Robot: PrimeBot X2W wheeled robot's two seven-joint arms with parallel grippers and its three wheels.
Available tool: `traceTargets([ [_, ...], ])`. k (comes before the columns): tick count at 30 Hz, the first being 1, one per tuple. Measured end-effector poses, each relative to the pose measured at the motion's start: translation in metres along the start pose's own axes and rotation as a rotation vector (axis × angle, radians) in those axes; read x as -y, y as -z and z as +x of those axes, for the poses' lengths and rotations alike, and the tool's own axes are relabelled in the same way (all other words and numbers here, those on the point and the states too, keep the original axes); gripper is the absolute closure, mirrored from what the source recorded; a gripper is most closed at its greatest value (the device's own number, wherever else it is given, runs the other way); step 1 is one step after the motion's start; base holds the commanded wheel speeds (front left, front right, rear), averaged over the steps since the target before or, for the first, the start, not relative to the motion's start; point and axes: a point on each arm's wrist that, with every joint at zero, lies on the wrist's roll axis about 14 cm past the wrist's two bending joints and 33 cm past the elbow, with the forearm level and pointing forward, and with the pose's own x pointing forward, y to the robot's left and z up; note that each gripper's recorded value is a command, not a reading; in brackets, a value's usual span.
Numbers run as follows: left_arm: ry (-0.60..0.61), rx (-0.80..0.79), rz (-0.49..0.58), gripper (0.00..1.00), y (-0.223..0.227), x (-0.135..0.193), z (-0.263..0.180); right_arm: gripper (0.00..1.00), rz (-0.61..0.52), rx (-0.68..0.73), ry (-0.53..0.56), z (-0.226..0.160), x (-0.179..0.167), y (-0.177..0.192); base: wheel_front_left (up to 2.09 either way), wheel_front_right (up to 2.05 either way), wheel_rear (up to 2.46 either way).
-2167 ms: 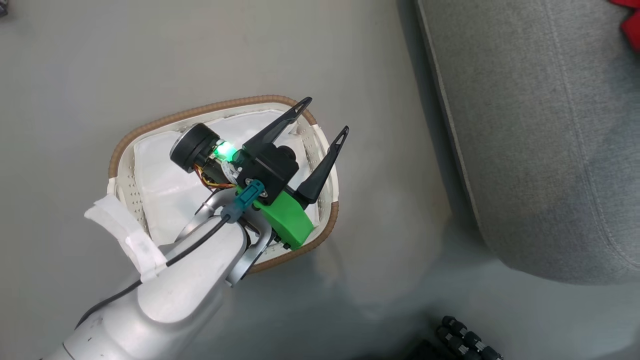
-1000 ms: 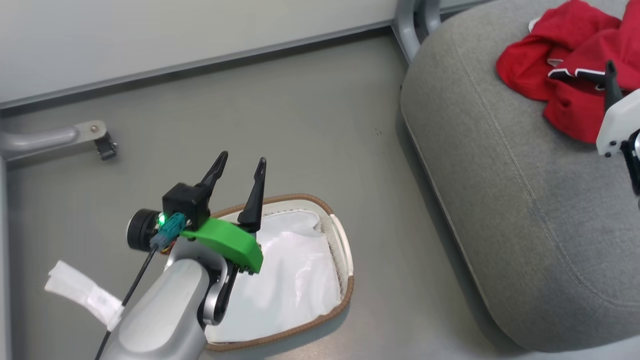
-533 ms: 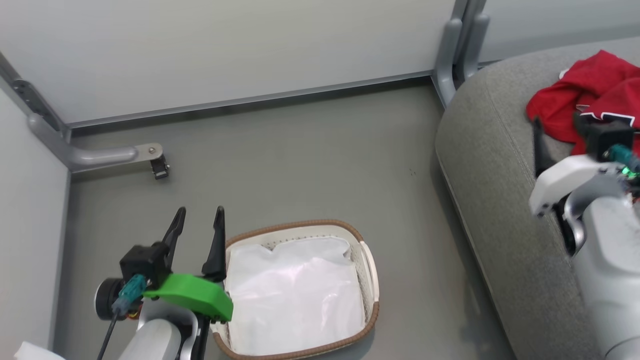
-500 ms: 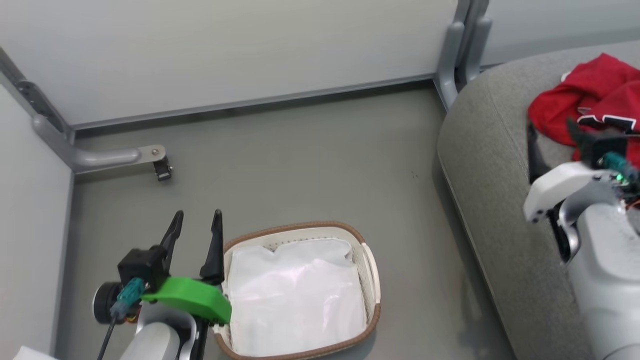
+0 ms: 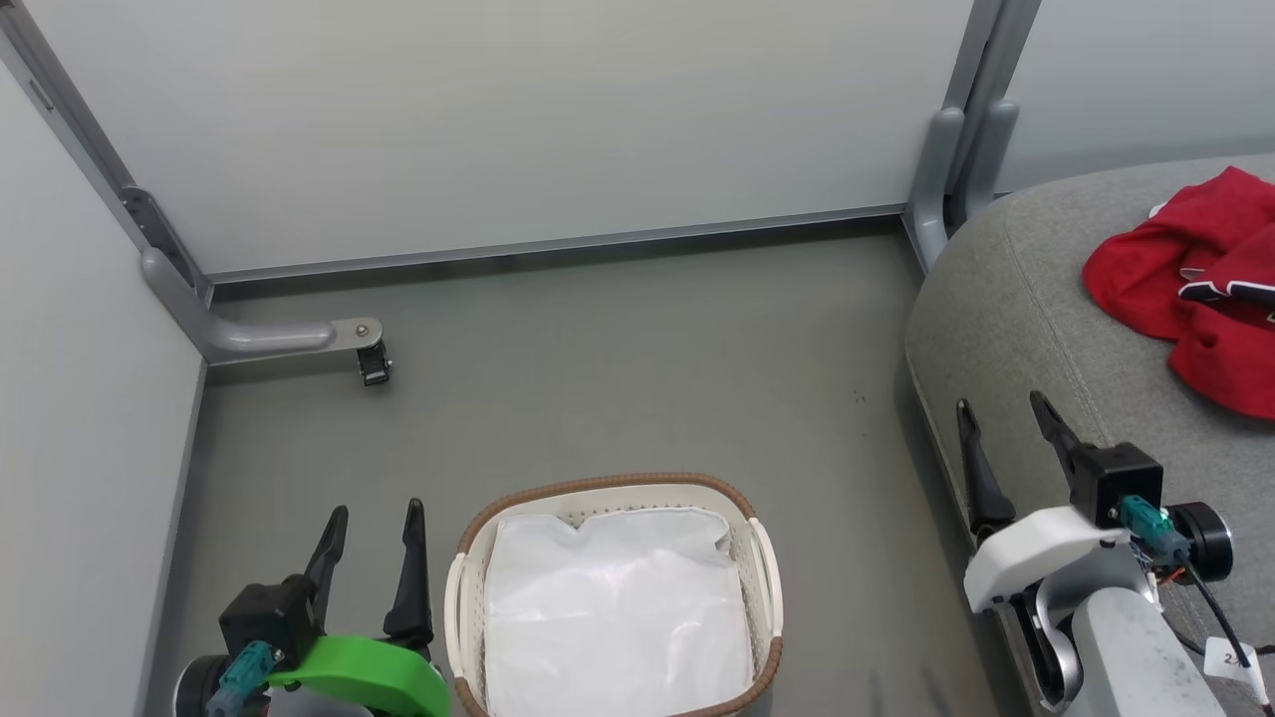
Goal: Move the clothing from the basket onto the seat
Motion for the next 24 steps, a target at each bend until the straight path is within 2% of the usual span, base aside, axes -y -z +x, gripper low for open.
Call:
traceTargets([
  [10, -0.032, -0.001, -0.033, 0.0, 0.004, -0.007, -0.014, 0.0, 0.062, -0.017, -0.052, -0.028, -0.023, 0.012, 0.0, 0.0, 0.0],
  [24, -0.053, 0.004, -0.038, 0.0, 0.006, -0.011, -0.023, 0.0, 0.083, -0.02, -0.091, -0.034, -0.037, 0.013, 0.0, 0.0, 0.0],
])
